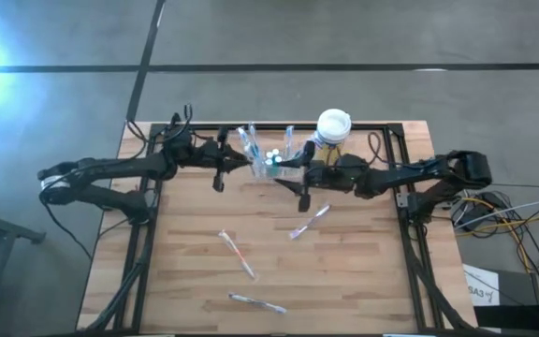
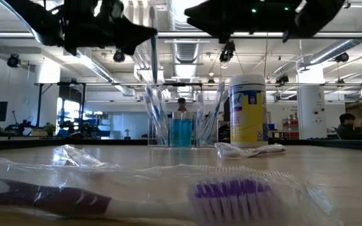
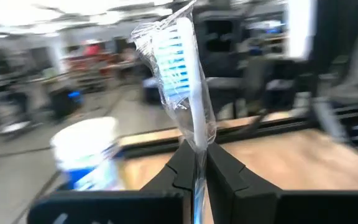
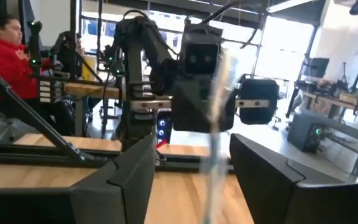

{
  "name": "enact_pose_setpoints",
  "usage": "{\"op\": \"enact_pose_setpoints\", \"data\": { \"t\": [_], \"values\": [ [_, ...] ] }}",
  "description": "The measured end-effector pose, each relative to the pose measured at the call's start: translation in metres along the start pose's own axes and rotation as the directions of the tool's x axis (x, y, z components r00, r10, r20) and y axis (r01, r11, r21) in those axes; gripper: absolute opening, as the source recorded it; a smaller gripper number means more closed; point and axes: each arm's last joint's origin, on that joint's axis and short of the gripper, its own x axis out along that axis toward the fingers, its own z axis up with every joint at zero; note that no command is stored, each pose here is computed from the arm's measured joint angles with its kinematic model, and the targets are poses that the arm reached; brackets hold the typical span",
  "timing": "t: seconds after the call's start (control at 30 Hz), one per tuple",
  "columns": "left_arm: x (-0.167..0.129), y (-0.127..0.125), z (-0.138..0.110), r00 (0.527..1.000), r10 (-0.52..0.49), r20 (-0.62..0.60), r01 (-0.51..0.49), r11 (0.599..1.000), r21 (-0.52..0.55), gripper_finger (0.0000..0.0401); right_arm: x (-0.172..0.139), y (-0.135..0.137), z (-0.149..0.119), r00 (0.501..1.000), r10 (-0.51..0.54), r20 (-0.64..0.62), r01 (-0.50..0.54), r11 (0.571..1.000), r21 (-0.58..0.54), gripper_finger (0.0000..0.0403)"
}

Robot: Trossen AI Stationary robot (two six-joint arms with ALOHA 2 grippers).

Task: Pick & Place toothbrushing station
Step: Put the blue toothbrush into the transparent toothbrush holder

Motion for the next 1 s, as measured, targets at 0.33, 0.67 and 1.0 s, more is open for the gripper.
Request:
{"op": "enact_pose_setpoints", "data": {
  "t": [0.33,0.67,1.0],
  "values": [
    [-0.019,0.004,-0.041,0.922,0.385,0.035,-0.385,0.923,-0.021,0.0018,-0.080,-0.001,-0.017,0.999,-0.023,-0.032,0.024,1.000,0.020,0.0102],
    [-0.003,0.014,-0.075,0.888,0.458,0.032,-0.450,0.882,-0.143,0.0018,-0.127,0.001,-0.038,0.999,-0.025,-0.042,0.028,0.997,0.067,0.0009],
    [0.005,0.020,-0.108,0.805,0.593,-0.011,-0.584,0.791,-0.183,0.0018,-0.132,0.002,-0.041,0.999,-0.023,-0.048,0.026,0.998,0.061,0.0008]
  ]
}}
